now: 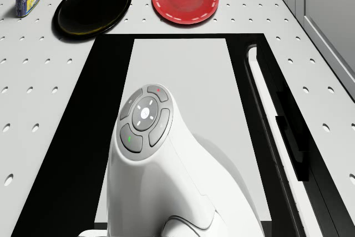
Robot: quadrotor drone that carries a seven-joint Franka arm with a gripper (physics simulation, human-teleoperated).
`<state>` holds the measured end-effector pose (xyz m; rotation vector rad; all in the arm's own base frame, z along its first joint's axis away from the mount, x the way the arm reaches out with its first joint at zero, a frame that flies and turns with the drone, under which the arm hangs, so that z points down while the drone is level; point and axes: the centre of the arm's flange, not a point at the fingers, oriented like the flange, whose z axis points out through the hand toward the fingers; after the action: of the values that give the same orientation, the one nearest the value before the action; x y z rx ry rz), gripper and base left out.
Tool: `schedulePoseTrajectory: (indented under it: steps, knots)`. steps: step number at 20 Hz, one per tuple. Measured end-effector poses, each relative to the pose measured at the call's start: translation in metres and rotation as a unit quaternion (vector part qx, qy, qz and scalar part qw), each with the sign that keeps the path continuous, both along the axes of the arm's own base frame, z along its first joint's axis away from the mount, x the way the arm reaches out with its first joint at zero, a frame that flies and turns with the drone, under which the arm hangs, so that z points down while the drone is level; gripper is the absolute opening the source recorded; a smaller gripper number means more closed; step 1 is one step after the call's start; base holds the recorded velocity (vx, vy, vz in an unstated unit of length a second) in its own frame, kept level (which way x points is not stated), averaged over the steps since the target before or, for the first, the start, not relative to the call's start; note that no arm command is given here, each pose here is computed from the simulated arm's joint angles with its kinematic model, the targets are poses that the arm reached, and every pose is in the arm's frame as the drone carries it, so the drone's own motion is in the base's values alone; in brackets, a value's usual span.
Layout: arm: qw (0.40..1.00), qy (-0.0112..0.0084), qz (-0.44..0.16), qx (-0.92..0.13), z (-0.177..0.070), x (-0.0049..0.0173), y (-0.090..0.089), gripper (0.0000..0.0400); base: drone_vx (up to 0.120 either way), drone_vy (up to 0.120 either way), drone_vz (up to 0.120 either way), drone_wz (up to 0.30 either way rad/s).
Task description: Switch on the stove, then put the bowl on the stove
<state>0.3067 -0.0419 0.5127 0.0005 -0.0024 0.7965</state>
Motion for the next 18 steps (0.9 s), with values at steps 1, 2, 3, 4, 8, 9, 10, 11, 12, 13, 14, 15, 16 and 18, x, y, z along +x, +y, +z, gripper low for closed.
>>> schedulePoseTrajectory:
  steps: [1,2,3,4,8,9,10,11,12,13,14,15,16,18]
  knots:
    - [1.0,0.0,0.001,0.0,0.0,0.0,-0.0023,0.04,0.0,0.0,0.0,0.0]
    - [1.0,0.0,0.001,0.0,0.0,0.0,-0.0042,0.04,0.0,0.0,0.0,0.0]
    - [1.0,0.0,0.0,0.0,0.0,0.0,-0.0057,0.04,0.04,0.0,0.0,0.0]
    - [1.0,0.0,0.0,0.0,0.0,0.0,-0.007,0.04,0.12,0.0,0.0,0.0]
    - [1.0,-0.0001,0.001,0.0,0.0,0.0,-0.0101,0.04,0.12,-0.03,0.0,0.0]
    - [1.0,0.0,0.0,0.0,0.0,0.0,-0.0105,0.04,0.12,-0.12,0.0,0.0]
    - [1.0,0.0,-0.001,0.0,0.0,0.0,-0.0108,0.04,0.12,-0.12,0.0,0.0]
    - [1.0,0.0,-0.002,0.0,0.0,0.0,-0.0111,0.04,0.12,-0.12,0.0,0.0]
    - [1.0,0.0,-0.002,0.0,0.0,0.0,-0.0113,0.04,0.12,-0.04,0.0,0.0]
    - [1.0,0.0,-0.003,0.0,0.0,0.0,-0.0115,0.04,0.12,0.0,0.0,0.0]
    - [1.0,0.0001,-0.003,0.0,0.0,0.0,-0.0117,0.04,0.12,0.0,0.0,0.0]
    - [1.0,0.0001,-0.004,0.0,0.0,0.0,-0.0118,0.04,0.12,0.0,0.0,0.0]
    - [1.0,0.0001,-0.004,0.0,0.0,0.0,-0.0118,0.04,0.12,0.0,0.0,0.0]
    - [1.0,0.0001,-0.005,0.0,0.0,0.0,-0.012,0.04,0.12,0.0,0.0,0.0]
